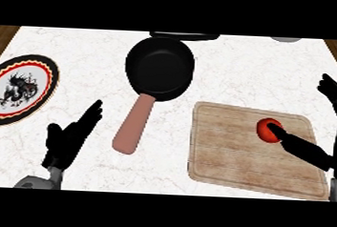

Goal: Pick the tomato from the cutting board and place it in the pot

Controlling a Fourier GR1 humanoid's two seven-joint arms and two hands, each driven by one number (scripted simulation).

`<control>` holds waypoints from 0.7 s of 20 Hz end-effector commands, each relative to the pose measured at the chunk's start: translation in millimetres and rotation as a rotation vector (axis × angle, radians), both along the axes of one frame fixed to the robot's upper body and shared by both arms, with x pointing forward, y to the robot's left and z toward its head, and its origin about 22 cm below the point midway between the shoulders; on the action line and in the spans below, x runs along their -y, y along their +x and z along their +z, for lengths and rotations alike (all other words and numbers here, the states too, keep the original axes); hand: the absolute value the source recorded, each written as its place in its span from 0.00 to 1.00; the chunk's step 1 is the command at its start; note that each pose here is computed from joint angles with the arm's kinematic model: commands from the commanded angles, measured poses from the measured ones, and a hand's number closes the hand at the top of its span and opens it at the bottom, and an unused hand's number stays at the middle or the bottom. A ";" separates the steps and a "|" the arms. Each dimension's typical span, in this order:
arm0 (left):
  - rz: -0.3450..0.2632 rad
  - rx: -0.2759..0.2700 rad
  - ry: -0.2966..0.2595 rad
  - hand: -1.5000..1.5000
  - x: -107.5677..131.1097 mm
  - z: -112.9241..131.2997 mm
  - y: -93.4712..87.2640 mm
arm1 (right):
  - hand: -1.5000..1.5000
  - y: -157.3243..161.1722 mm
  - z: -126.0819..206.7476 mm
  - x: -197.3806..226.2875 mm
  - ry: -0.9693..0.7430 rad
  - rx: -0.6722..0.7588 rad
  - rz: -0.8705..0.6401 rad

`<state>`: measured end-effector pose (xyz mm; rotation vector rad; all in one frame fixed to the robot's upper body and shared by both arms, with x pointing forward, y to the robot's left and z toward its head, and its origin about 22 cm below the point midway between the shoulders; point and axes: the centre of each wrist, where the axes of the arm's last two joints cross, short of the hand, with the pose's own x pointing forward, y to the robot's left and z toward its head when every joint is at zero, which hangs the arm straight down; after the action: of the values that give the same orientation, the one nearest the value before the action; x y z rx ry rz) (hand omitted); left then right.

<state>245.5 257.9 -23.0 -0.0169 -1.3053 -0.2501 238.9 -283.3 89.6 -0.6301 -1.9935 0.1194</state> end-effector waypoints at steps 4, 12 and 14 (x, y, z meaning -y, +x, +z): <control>-0.014 -0.040 -0.016 0.50 12.3 3.8 9.8 | 0.00 -28.5 41.1 -3.8 -0.079 -0.331 -0.030; -0.048 -0.016 -0.010 0.50 13.0 4.3 13.4 | 0.00 7.6 97.0 -8.8 0.075 -0.560 -0.053; -0.041 -0.028 0.005 0.50 22.2 7.5 20.5 | 0.00 12.7 69.0 -10.9 0.058 -0.645 -0.021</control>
<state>259.1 245.0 -18.3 -0.0492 -1.2890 -0.2817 237.5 -279.4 169.8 -0.5369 -1.4814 0.1932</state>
